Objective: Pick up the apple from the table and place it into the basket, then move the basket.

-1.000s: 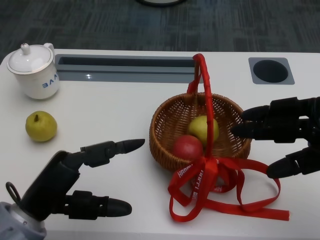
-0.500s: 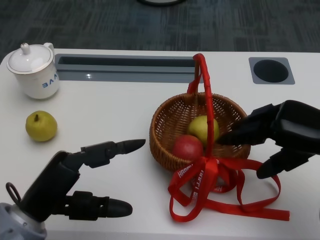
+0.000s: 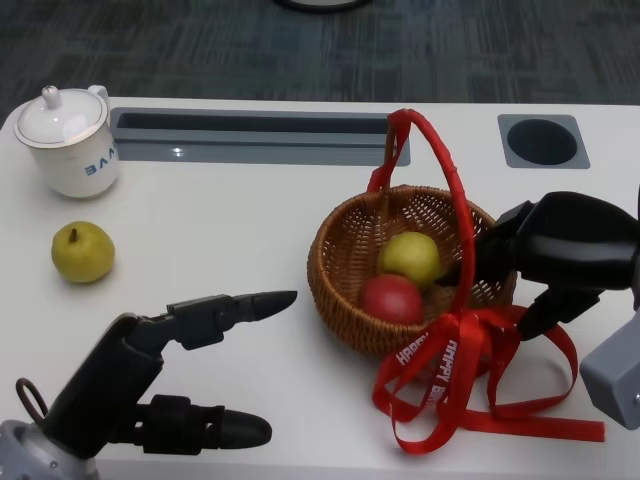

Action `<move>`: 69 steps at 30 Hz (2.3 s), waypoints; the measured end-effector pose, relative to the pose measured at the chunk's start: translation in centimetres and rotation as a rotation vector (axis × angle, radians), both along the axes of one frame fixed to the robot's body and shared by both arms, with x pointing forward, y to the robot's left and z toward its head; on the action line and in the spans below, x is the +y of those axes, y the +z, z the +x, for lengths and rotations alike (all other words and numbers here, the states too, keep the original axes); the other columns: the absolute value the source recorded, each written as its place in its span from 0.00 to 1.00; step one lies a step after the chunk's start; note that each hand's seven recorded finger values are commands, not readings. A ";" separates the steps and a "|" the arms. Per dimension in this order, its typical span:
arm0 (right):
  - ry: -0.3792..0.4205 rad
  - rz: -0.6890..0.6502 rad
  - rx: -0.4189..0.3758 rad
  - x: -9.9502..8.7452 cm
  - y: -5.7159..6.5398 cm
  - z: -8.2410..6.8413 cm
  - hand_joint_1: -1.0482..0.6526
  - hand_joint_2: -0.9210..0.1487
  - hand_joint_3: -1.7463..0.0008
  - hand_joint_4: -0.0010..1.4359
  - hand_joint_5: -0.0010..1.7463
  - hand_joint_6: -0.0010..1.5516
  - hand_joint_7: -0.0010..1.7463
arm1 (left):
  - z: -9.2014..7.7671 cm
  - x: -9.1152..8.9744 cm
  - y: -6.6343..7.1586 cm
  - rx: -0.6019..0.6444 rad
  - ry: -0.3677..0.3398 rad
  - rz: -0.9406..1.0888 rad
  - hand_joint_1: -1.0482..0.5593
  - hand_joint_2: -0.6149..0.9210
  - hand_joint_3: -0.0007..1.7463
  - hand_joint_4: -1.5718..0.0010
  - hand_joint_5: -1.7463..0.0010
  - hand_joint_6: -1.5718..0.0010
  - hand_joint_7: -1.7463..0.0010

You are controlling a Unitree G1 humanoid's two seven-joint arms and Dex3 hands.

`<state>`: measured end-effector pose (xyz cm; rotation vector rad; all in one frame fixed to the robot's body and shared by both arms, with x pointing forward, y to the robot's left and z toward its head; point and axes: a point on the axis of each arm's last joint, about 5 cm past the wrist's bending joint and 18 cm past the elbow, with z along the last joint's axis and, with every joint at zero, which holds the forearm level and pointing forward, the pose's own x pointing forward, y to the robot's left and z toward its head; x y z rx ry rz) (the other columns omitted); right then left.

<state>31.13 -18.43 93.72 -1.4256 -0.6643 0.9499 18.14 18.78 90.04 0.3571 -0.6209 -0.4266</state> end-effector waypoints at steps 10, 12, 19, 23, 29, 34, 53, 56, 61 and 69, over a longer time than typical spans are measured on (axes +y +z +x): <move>0.128 -0.247 -0.088 1.0 -1.0 0.4 0.27 0.16 1.00 0.57 0.02 0.47 0.02 | -0.4 -0.5 -0.2 -0.007 0.002 -0.026 0.35 0.85 0.00 0.57 1.00 0.57 1.00; 0.188 -0.272 -0.107 1.2 -1.7 0.1 0.27 0.16 1.00 0.59 0.02 0.48 0.02 | -0.6 -0.5 -0.3 -0.005 0.006 -0.031 0.35 0.85 0.00 0.57 1.00 0.57 1.00; 0.363 -0.237 -0.193 1.1 -3.0 -0.4 0.35 0.08 0.99 0.69 0.03 0.59 0.03 | -0.7 -0.6 -0.2 -0.021 0.033 -0.050 0.36 0.85 0.00 0.56 0.99 0.56 1.00; 0.433 -0.177 -0.193 1.1 -3.3 -0.7 0.43 0.09 1.00 0.76 0.04 0.64 0.03 | -0.7 -0.6 -0.2 -0.027 0.038 -0.058 0.36 0.86 0.00 0.56 1.00 0.56 1.00; 0.431 -0.133 -0.140 1.6 -3.0 -0.8 0.43 0.11 1.00 0.78 0.03 0.63 0.01 | -0.8 -0.6 -0.2 -0.040 0.040 -0.062 0.35 0.86 0.00 0.56 1.00 0.56 1.00; 0.324 -0.099 -0.103 2.9 -1.6 -0.1 0.46 0.10 0.99 0.81 0.03 0.64 0.01 | -0.8 -0.6 -0.2 -0.046 0.041 -0.065 0.35 0.86 0.00 0.55 1.00 0.56 1.00; -0.210 -0.104 -0.052 3.7 0.3 2.3 0.43 0.00 0.98 0.85 0.08 0.65 0.00 | -1.0 -0.4 -0.3 -0.053 0.056 -0.075 0.34 0.86 0.00 0.55 1.00 0.56 1.00; -0.273 -0.101 -0.032 4.1 0.2 2.5 0.44 0.00 0.98 0.81 0.22 0.66 0.00 | -1.1 -0.3 -0.4 -0.058 0.056 -0.082 0.35 0.87 0.00 0.55 1.00 0.55 1.00; -0.444 -0.070 0.037 4.3 0.7 3.1 0.42 0.02 0.99 0.67 0.27 0.64 0.00 | -1.5 0.0 -0.7 -0.067 0.070 -0.079 0.32 0.87 0.00 0.53 0.99 0.54 0.99; -0.684 -0.041 0.094 3.4 1.7 4.0 0.41 0.02 1.00 0.85 0.11 0.67 0.01 | -3.0 0.8 -1.5 -0.068 0.113 -0.060 0.32 0.88 0.00 0.53 1.00 0.54 1.00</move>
